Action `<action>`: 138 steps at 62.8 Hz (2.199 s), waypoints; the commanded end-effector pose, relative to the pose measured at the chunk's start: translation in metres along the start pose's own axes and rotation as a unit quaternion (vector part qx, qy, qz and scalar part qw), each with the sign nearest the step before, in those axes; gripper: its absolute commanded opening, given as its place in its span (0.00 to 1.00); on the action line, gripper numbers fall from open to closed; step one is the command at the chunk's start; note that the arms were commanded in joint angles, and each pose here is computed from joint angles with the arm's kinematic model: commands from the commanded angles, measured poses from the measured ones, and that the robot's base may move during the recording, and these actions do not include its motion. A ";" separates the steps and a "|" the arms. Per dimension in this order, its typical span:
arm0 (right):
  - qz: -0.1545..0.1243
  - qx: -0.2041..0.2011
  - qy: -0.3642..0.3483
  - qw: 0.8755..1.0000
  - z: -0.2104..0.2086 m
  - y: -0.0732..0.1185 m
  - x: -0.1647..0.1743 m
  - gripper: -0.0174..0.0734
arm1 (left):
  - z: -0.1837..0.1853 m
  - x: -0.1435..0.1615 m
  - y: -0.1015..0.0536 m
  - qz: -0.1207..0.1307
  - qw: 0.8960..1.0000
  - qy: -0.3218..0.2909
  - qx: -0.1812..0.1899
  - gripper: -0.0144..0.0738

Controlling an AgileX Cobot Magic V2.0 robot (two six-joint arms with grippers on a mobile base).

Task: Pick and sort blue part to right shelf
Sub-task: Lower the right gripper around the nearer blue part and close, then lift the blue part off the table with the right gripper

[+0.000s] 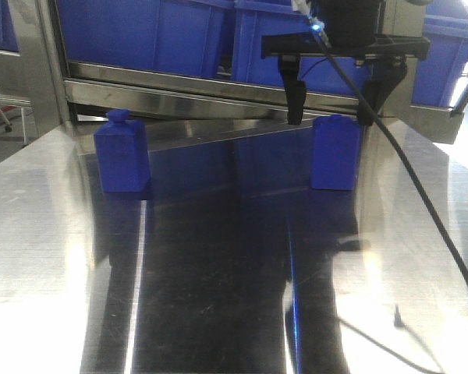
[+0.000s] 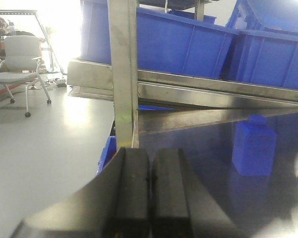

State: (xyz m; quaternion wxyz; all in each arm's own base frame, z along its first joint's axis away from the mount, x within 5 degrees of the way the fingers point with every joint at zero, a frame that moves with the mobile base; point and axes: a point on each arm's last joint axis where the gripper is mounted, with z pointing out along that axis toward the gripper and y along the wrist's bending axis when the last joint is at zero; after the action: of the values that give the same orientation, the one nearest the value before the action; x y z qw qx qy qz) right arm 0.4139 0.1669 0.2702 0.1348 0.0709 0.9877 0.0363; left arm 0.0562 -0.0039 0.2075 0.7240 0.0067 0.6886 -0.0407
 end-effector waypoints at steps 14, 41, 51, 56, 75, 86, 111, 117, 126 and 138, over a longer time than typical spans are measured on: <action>0.008 -0.001 0.008 1.000 -0.017 -0.006 0.005 0.85 | -0.001 -0.002 0.001 -0.008 0.999 -0.044 0.000 0.30; 0.008 -0.002 0.006 1.000 -0.011 -0.006 0.005 0.85 | -0.001 -0.002 0.001 -0.008 0.999 -0.044 0.000 0.30; 0.008 -0.002 0.005 1.000 -0.011 -0.006 0.005 0.85 | -0.001 -0.002 0.001 -0.008 0.999 -0.044 0.000 0.30; 0.008 -0.002 0.005 1.000 -0.011 -0.006 0.005 0.85 | -0.001 -0.002 0.001 -0.008 0.999 -0.044 0.000 0.30; -0.004 0.010 0.004 1.000 -0.011 -0.008 0.005 0.64 | -0.001 -0.002 0.001 -0.008 0.999 -0.044 0.000 0.30; -0.009 0.006 -0.002 1.000 -0.017 -0.008 0.005 0.52 | -0.001 -0.002 0.001 -0.008 0.999 -0.044 0.000 0.30; -0.125 -0.012 -0.076 0.989 -0.085 -0.022 0.009 0.51 | -0.001 -0.002 0.001 -0.008 0.999 -0.044 0.000 0.30; -0.165 -0.018 -0.112 0.980 -0.108 -0.031 0.011 0.51 | -0.001 -0.002 0.001 -0.008 0.999 -0.044 0.000 0.30; -0.155 -0.033 -0.166 0.973 -0.126 -0.053 0.020 0.51 | -0.001 -0.002 0.001 -0.008 0.999 -0.044 0.000 0.30; -0.131 -0.050 -0.233 0.962 -0.131 -0.091 0.045 0.51 | -0.001 -0.002 0.001 -0.008 0.999 -0.044 0.000 0.30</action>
State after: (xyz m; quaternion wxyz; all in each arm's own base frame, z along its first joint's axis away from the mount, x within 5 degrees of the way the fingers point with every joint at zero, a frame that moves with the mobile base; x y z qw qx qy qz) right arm 0.3439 0.0942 0.3456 0.2732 -0.0662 0.9590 0.0352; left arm 0.0562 -0.0039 0.2075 0.7240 0.0067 0.6886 -0.0407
